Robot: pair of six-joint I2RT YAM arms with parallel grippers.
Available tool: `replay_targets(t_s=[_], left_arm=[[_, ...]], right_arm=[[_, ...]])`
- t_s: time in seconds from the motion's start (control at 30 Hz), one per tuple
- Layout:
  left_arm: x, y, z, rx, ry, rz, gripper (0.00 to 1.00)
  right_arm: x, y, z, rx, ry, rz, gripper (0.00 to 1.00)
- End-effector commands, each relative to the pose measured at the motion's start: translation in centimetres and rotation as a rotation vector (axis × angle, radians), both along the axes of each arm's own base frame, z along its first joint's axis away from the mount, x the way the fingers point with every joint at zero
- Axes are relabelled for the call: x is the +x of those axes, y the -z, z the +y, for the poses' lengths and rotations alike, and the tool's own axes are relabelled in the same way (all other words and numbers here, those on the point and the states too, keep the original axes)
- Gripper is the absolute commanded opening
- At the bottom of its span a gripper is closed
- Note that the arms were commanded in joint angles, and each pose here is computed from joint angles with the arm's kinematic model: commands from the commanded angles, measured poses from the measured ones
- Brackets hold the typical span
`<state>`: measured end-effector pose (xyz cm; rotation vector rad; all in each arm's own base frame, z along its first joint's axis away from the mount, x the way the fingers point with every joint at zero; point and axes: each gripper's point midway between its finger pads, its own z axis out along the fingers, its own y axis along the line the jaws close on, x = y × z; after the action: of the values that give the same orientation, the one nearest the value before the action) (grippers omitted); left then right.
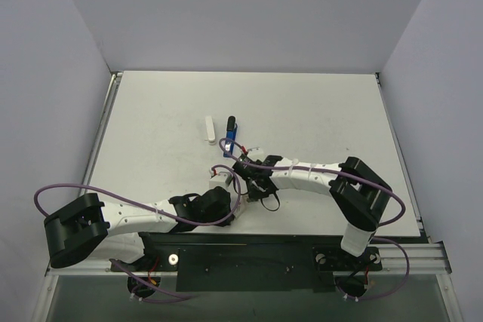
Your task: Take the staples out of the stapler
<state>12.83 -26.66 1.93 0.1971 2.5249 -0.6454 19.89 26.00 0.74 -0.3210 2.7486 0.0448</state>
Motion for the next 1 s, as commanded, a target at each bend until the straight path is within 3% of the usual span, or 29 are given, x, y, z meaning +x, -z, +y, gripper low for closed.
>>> replay_targets(t_s=[0.0,0.97], left_arm=[[-0.1,0.0,-0.1,-0.003,0.010,-0.007,0.00],[0.0,0.0,-0.5,0.004,0.006,-0.001,0.00]], right_arm=[[-0.6,-0.4,0.2,-0.011,-0.008,0.001,0.00],[-5.6,0.6,-3.4,-0.055,-0.006,-0.013,0.00]])
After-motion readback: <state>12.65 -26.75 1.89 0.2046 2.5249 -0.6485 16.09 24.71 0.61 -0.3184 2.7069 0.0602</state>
